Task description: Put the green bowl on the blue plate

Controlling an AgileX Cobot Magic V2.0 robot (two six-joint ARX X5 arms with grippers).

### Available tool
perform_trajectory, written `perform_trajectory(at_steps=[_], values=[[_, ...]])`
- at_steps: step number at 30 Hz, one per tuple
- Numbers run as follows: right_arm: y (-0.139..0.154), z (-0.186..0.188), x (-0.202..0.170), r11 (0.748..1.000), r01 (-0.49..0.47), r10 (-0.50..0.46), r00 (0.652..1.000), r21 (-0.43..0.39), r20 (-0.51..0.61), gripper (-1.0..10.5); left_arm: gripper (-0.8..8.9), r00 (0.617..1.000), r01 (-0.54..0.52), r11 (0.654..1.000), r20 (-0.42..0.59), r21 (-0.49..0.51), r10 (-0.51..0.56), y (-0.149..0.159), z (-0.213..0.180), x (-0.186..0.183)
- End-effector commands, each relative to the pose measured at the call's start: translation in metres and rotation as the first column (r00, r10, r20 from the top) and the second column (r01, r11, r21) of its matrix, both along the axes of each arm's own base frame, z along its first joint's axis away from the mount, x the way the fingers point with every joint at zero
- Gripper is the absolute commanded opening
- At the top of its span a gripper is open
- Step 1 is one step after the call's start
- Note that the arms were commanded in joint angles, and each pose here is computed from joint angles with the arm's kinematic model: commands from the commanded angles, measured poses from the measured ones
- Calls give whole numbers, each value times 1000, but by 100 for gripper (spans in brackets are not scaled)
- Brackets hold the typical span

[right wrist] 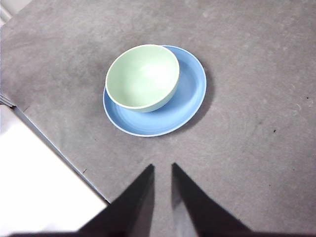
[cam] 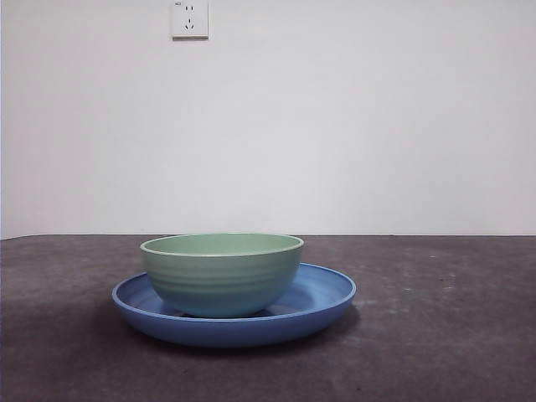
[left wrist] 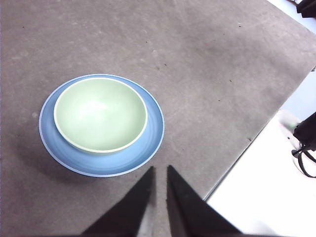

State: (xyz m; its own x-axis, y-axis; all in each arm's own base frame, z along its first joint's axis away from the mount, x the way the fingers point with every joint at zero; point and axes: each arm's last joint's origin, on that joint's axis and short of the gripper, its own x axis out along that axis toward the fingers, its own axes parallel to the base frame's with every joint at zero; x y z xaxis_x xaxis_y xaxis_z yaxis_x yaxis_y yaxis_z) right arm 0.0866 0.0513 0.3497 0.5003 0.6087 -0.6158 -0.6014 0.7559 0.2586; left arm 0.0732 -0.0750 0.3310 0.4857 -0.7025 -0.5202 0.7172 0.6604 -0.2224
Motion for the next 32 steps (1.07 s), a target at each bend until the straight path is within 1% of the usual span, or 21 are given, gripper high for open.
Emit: perform_trajectory(at_steps=[1, 16, 18, 22, 25, 28, 32], values=[[1, 2, 1, 1000, -12, 12, 1000, 3, 14, 31, 15, 1000, 11, 1000, 8, -7, -11, -1, 2, 0], [1, 2, 1, 1000, -12, 12, 1000, 3, 14, 31, 15, 1000, 9, 1000, 9, -8, -9, -1, 1, 0], [1, 2, 1, 1000, -12, 12, 1000, 3, 15, 31, 15, 1000, -27, 1000, 9, -8, 27, 2, 1, 3], [1, 2, 1, 1000, -12, 12, 1000, 3, 15, 31, 15, 991, -136, 991, -14, -2, 136, 11, -7, 12], [1, 2, 1, 1000, -12, 12, 1000, 3, 15, 31, 15, 966, -260, 965, -2, -12, 260, 23, -18, 19], [1, 2, 1, 1000, -12, 12, 1000, 3, 15, 31, 15, 925, -375, 926, 42, -51, 377, 35, -35, 23], [1, 2, 1, 1000, -12, 12, 1000, 4, 18, 31, 15, 843, -516, 852, 123, -88, 523, 53, -68, 26]])
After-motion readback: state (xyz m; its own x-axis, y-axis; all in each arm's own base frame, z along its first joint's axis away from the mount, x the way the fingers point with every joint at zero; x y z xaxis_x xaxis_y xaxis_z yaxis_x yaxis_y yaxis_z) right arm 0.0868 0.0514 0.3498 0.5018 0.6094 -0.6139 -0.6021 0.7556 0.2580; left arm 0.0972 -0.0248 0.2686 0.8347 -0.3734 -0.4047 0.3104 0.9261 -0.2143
